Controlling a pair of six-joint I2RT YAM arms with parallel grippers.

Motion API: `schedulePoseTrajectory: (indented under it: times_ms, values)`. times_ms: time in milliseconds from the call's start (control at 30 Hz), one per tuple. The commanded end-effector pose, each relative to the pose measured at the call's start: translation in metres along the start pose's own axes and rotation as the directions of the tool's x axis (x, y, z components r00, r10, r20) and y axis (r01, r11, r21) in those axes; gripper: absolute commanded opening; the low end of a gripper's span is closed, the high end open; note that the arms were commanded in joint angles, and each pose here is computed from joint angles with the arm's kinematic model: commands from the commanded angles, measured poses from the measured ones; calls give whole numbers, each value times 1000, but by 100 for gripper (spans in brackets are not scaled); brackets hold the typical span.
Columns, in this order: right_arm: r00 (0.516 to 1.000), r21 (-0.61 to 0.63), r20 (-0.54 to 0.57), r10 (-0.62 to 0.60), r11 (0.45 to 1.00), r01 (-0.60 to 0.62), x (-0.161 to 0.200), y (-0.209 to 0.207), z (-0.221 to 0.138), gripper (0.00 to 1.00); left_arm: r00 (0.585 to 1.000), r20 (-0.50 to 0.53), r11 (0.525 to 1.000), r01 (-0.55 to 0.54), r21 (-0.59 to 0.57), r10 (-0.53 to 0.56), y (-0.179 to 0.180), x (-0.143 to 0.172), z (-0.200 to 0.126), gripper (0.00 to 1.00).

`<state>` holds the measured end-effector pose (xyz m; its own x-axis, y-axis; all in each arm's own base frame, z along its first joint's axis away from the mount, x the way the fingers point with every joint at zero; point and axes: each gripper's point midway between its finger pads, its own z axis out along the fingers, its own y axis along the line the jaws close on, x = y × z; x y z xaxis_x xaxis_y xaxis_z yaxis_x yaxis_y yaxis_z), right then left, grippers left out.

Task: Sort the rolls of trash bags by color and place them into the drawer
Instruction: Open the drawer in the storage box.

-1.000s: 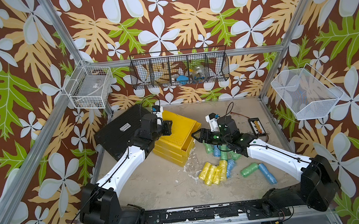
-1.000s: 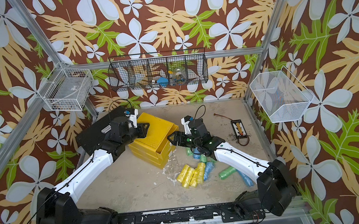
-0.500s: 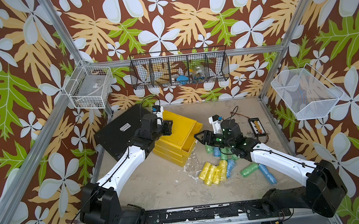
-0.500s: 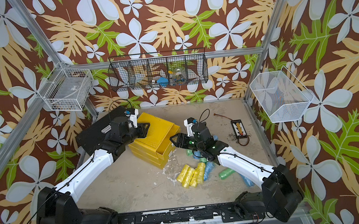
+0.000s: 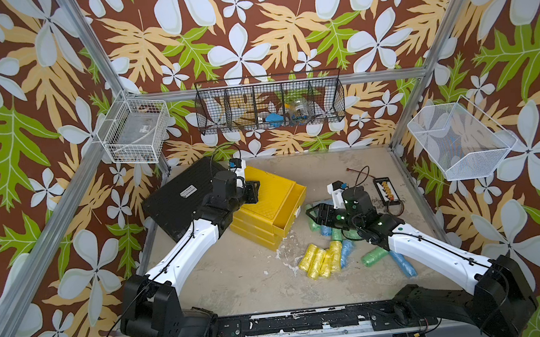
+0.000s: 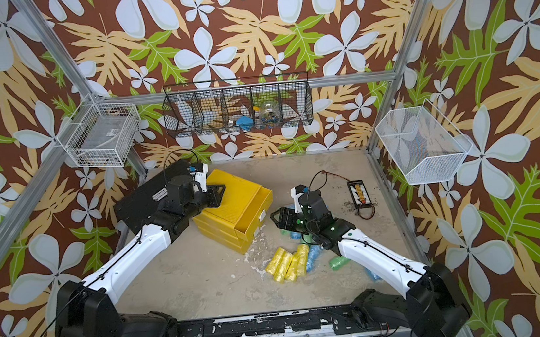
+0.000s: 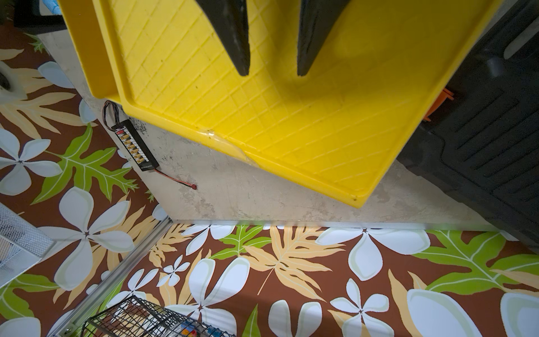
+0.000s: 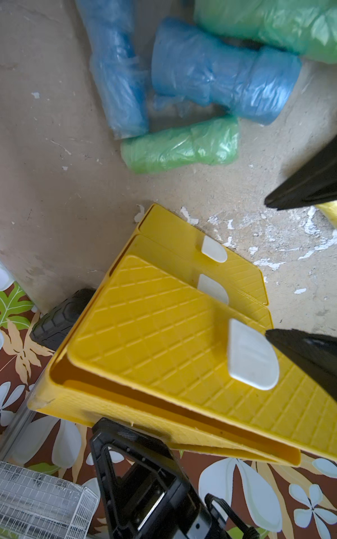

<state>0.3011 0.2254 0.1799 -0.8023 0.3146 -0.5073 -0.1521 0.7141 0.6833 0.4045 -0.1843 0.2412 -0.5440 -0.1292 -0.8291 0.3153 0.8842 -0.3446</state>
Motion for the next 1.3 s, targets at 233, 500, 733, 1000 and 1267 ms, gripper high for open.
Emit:
schedulePoseTrajectory:
  times_ms: [233,500,733,1000,1267]
  values:
    - [998,-160,-2,67,985,-66,0,21,-9,63,987,-159,998,19,-61,-29,14,40,-2,31]
    - [978,-468,-63,200,859,-206,-4,73,-25,58,986,-162,999,30,-46,-37,11,39,-2,31]
    - [969,-512,-70,239,824,-240,-3,77,-35,67,986,-160,999,32,-44,-38,10,37,-2,31]
    - [957,-496,-99,273,820,-285,1,69,-23,66,986,-161,999,30,-45,-37,10,36,-3,31]
    - [947,-498,-118,300,807,-318,3,63,-12,62,986,-165,998,30,-48,-37,10,38,-4,31]
